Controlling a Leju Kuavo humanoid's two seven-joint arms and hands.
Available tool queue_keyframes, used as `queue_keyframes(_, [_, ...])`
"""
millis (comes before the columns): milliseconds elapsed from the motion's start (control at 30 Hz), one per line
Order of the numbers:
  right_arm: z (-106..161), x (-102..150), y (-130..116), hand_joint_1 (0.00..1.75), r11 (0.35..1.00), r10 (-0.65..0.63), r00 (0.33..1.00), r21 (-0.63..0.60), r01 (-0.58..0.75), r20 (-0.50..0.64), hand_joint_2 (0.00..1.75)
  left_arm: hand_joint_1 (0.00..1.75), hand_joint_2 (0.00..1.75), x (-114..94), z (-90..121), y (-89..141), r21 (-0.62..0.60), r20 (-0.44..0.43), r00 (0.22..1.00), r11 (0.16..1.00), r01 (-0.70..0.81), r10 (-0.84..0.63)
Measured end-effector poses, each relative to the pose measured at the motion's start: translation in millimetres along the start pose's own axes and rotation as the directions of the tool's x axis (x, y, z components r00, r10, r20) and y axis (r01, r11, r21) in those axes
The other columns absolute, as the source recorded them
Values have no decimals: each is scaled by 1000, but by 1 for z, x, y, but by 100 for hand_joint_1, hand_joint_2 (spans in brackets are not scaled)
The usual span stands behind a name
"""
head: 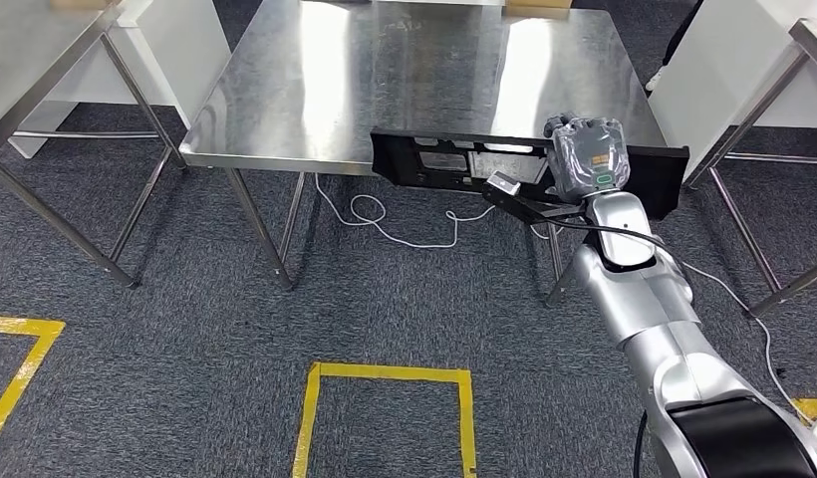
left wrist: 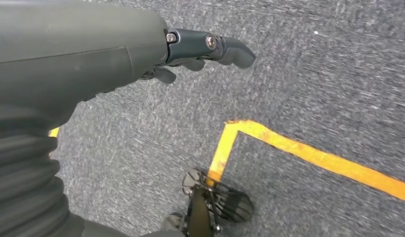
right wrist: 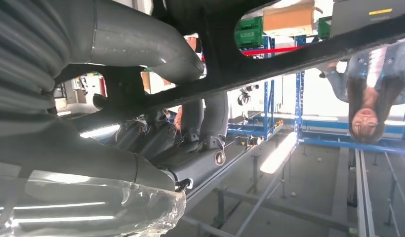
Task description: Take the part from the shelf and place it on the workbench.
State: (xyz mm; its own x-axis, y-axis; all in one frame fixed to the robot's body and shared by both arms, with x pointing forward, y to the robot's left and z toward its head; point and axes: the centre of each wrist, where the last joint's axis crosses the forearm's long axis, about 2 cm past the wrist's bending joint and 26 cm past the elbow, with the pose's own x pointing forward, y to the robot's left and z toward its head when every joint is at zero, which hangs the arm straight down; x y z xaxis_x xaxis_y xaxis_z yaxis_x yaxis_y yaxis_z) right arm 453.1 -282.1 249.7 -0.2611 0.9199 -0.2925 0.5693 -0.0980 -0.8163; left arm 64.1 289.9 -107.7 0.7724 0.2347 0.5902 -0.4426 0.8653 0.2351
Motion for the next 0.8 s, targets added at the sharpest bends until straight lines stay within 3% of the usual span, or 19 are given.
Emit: queue_keyframes(800, [1,2,6,175,999,32,999,24,-31,-34,175,0,175,2,-4,8,13,11,1000,1000,-7,6])
